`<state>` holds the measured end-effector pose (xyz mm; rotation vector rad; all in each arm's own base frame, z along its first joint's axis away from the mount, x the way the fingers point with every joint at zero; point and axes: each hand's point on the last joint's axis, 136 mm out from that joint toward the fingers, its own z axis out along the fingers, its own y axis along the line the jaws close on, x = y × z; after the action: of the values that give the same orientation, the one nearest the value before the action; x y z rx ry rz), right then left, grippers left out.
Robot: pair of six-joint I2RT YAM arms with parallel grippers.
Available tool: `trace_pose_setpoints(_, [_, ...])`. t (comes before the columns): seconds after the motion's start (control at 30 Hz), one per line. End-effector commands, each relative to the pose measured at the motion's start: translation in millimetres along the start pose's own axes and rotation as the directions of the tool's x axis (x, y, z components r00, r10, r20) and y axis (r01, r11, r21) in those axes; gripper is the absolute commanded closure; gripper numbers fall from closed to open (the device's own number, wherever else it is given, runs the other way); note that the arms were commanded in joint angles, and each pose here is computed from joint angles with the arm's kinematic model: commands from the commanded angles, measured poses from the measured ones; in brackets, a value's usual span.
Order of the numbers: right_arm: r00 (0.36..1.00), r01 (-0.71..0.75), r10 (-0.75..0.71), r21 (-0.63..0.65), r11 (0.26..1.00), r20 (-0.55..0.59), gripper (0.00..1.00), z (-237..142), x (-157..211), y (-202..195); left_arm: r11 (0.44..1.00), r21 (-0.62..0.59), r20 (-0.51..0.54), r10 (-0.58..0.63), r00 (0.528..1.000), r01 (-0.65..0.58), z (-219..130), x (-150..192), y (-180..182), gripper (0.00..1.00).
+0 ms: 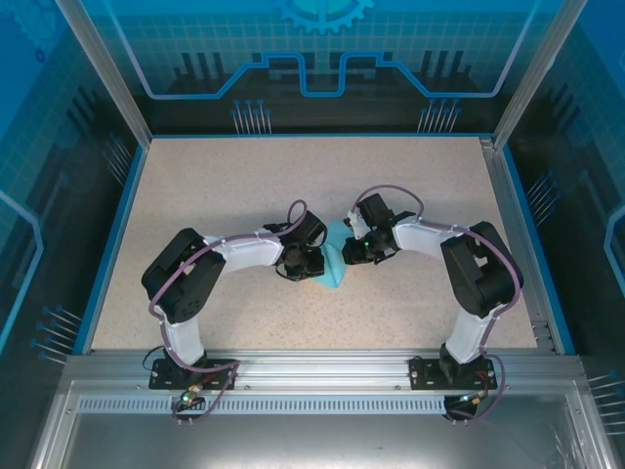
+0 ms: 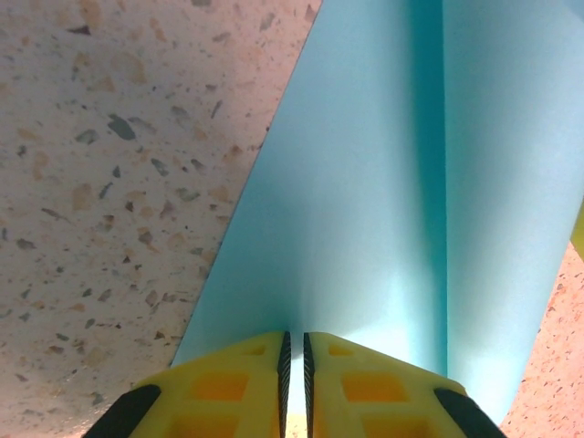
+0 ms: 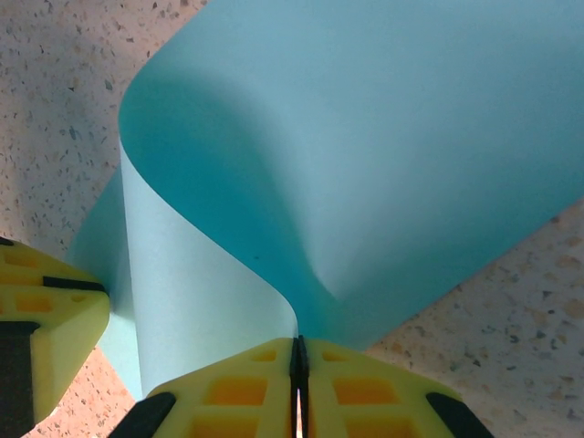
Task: Fold a paper plane with a square sheet of paper (pick it up from the middle)
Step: Fold the triangle a second time at the center of the table.
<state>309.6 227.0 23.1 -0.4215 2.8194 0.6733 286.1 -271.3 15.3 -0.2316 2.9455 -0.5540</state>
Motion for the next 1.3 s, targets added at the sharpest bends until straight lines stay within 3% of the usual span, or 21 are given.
trace_pose_setpoints(0.0, [1.0,0.017,-0.017,0.011,1.0,-0.023,0.88,5.6,0.7,1.8,1.0,0.002,-0.014,0.014,1.0,-0.014,-6.2,6.2,3.4,0.84])
trace_pose_setpoints(1.27, [0.999,0.029,-0.027,0.051,0.998,-0.048,0.88,12.0,0.2,-1.7,1.0,-0.003,-0.026,0.01,1.0,-0.01,-1.7,9.2,6.3,0.85])
